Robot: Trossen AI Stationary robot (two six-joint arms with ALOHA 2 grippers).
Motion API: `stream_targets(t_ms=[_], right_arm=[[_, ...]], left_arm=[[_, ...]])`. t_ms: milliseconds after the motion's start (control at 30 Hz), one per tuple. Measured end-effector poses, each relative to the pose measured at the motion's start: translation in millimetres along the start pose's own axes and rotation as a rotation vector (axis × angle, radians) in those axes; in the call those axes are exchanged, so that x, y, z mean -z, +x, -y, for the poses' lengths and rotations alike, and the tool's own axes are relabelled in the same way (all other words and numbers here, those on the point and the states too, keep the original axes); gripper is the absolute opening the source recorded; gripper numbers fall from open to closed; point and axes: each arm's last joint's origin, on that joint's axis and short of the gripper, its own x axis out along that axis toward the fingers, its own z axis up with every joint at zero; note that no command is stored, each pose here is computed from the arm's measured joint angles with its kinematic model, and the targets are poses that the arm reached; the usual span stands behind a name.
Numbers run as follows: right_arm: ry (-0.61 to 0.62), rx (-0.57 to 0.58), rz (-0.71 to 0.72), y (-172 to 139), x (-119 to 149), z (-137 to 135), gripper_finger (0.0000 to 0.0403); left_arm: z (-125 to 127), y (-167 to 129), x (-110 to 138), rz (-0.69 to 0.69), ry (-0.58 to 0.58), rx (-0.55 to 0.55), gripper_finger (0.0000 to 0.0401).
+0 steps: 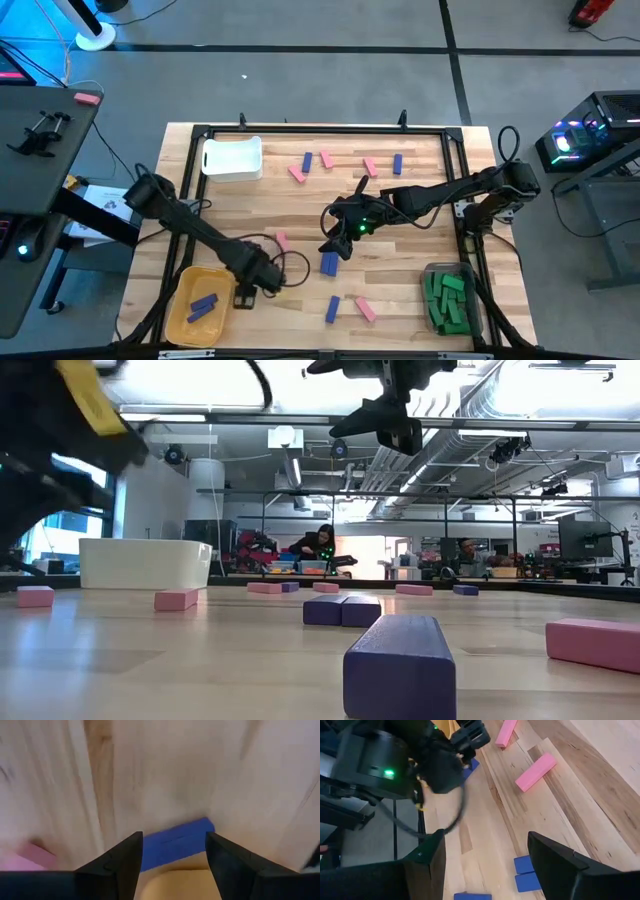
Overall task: Sort blocks
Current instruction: Put the purple block into the yellow bin
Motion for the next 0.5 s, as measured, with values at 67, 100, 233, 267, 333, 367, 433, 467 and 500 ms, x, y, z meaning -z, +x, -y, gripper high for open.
stream_targets(t_ms=[67,100,233,267,333,367,433,467,500], right_arm=[[-0.008,0.0,0.0,0,0,0,0.0213],[-0.013,0.0,0.0,0,0,0,0.0213],[-0.022,0.0,0.0,0,0,0,0.0213],[-0.024,0.0,0.0,0,0,0,0.0213],[-0.024,0.0,0.0,0,0,0,0.0213],[-0.024,0.0,0.0,0,0,0,0.0213],[-0.03,0.002,0.0,0,0,1,0.0213],[-0.03,0.002,0.001,0,0,1,0.0213],[-0.03,0.001,0.001,0,0,1,0.0213]], left_arm=[[-3,3,-3,-0.037,-0.124,0.039,0.0201],[-5,3,-5,-0.051,-0.188,0.053,0.0201],[-11,1,-8,-0.084,-0.386,0.101,0.02],[-11,0,-8,-0.102,-0.413,0.117,0.02],[-12,-1,-8,-0.117,-0.438,0.144,0.02],[-12,-1,-8,-0.121,-0.44,0.147,0.02],[-9,0,-6,-0.127,-0.433,0.142,0.02],[-8,0,-6,-0.123,-0.422,0.137,0.02],[-7,1,-5,-0.113,-0.406,0.124,0.02]])
